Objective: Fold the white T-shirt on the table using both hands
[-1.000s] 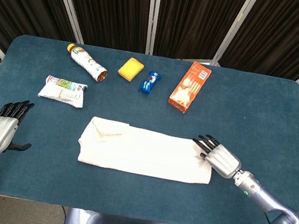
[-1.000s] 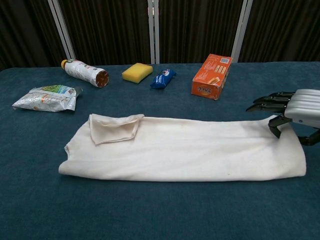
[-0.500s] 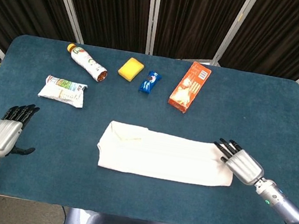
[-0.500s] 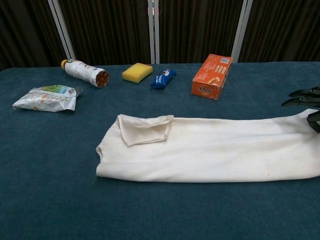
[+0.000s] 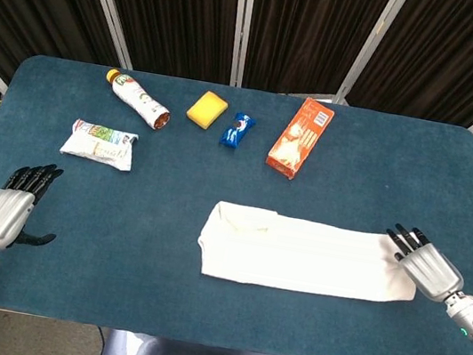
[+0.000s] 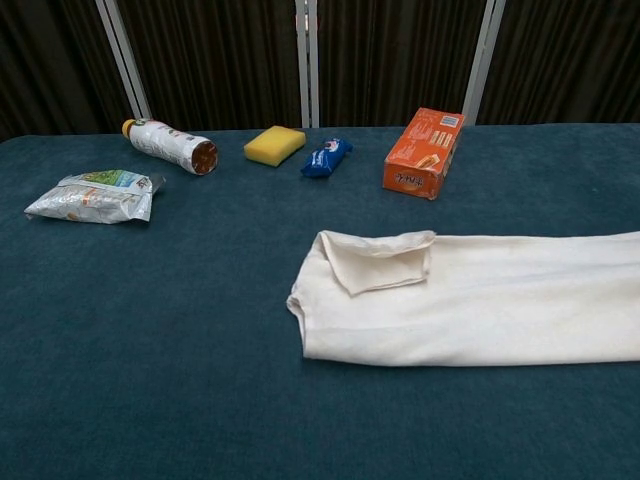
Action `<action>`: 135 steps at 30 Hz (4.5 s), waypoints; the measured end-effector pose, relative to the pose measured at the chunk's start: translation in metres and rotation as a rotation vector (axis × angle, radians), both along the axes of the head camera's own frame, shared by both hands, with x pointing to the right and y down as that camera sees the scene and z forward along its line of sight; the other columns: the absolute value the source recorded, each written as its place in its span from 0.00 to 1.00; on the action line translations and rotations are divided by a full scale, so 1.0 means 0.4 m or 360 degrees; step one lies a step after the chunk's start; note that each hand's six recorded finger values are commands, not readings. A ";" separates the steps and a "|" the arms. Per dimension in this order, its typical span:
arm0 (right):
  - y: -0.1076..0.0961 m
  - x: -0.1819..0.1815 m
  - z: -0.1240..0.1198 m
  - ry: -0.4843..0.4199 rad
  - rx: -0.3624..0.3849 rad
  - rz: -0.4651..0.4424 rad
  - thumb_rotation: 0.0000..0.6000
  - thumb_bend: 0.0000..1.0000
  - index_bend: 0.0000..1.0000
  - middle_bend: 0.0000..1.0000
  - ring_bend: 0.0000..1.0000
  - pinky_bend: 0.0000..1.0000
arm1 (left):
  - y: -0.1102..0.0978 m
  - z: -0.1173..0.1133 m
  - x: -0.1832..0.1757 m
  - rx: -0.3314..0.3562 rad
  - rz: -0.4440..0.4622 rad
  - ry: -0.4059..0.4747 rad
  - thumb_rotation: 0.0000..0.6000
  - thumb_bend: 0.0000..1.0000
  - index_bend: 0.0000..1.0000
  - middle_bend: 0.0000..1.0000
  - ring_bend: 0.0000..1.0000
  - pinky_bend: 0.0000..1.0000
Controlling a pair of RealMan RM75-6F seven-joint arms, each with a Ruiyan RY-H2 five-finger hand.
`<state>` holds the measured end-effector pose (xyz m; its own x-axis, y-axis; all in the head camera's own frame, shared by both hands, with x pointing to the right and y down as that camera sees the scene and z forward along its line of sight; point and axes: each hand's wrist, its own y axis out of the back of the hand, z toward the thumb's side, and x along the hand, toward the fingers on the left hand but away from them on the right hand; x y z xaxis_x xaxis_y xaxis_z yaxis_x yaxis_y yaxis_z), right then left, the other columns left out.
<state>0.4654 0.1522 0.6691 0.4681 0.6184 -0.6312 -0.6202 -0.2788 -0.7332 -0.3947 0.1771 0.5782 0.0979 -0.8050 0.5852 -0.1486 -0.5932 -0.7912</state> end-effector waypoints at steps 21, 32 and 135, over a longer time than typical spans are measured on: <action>-0.073 -0.338 -0.016 -0.0744 -0.0050 0.0095 1.00 0.47 0.72 0.12 0.00 0.21 | -0.007 -0.019 -0.020 -0.0002 -0.0040 0.0052 1.00 0.15 0.00 0.00 0.00 0.00; -0.139 -0.570 -0.053 -0.0813 -0.0081 0.0021 1.00 0.47 0.72 0.13 0.00 0.21 | -0.018 -0.009 -0.033 -0.0031 -0.0065 0.0059 1.00 0.15 0.00 0.00 0.00 0.00; -0.115 -0.575 -0.150 -0.0777 0.0176 0.0308 1.00 0.04 0.00 0.00 0.00 0.06 | -0.004 -0.036 -0.053 0.0126 -0.0021 0.0060 1.00 0.15 0.00 0.00 0.00 0.00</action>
